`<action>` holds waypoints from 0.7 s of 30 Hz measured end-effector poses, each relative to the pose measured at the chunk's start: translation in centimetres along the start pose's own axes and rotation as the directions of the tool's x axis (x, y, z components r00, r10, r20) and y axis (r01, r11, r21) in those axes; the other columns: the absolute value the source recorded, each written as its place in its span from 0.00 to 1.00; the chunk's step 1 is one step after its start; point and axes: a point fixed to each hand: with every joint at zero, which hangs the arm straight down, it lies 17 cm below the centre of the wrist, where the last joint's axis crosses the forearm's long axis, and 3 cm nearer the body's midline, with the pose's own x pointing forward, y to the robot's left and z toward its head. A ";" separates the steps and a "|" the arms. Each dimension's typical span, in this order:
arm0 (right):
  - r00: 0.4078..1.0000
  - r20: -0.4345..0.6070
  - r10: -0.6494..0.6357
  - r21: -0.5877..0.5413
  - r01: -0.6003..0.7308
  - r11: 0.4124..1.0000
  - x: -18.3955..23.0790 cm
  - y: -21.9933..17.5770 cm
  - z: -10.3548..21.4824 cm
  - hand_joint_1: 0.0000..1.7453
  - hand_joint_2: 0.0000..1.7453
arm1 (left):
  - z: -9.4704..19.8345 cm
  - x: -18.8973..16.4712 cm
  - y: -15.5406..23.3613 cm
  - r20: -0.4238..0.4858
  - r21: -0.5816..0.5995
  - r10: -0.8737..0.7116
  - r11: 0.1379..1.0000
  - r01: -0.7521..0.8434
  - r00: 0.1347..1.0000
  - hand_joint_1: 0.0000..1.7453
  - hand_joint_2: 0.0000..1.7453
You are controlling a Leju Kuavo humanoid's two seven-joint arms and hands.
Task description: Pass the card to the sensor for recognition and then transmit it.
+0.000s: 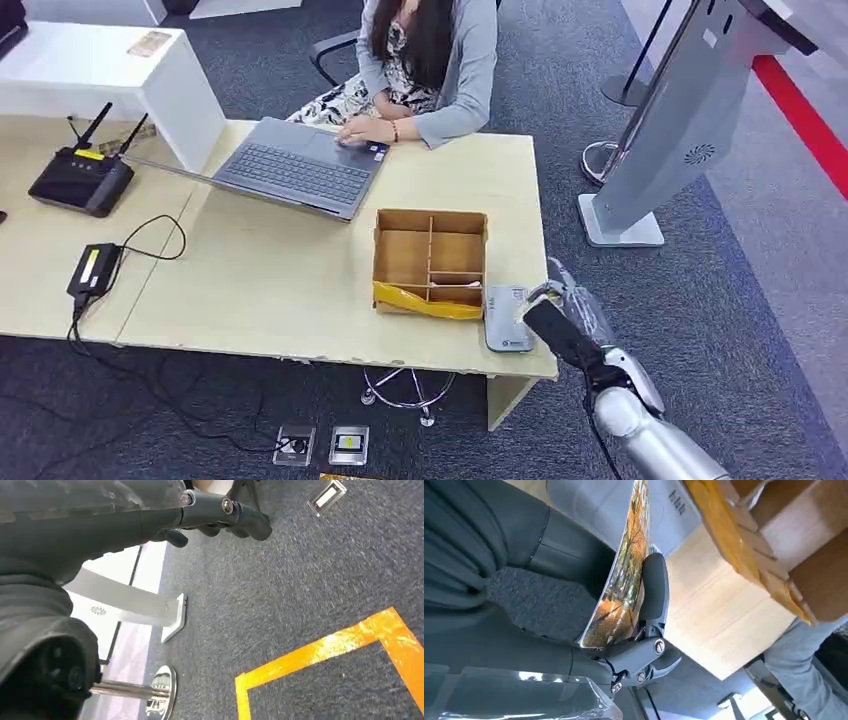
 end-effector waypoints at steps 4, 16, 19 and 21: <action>1.000 0.011 -0.007 0.021 0.007 1.000 0.5 1.1 0.0 1.00 1.00 | 0.5 0.5 -0.5 0.005 -0.009 -0.002 1.000 0.002 1.000 0.00 0.00; 1.000 0.018 -0.006 0.041 0.005 0.999 0.6 2.2 -0.3 1.00 1.00 | 1.1 1.2 -1.2 0.008 -0.021 -0.001 1.000 0.001 1.000 0.00 0.00; 1.000 0.025 -0.011 0.048 0.010 0.999 0.8 2.7 -0.8 1.00 1.00 | 1.3 1.4 -1.4 0.015 -0.024 -0.004 1.000 0.004 1.000 0.00 0.00; 0.999 0.040 -0.009 0.046 0.008 0.999 1.4 2.6 -1.9 1.00 1.00 | 2.0 2.2 -2.2 0.027 -0.037 -0.010 0.999 0.011 1.000 0.00 0.00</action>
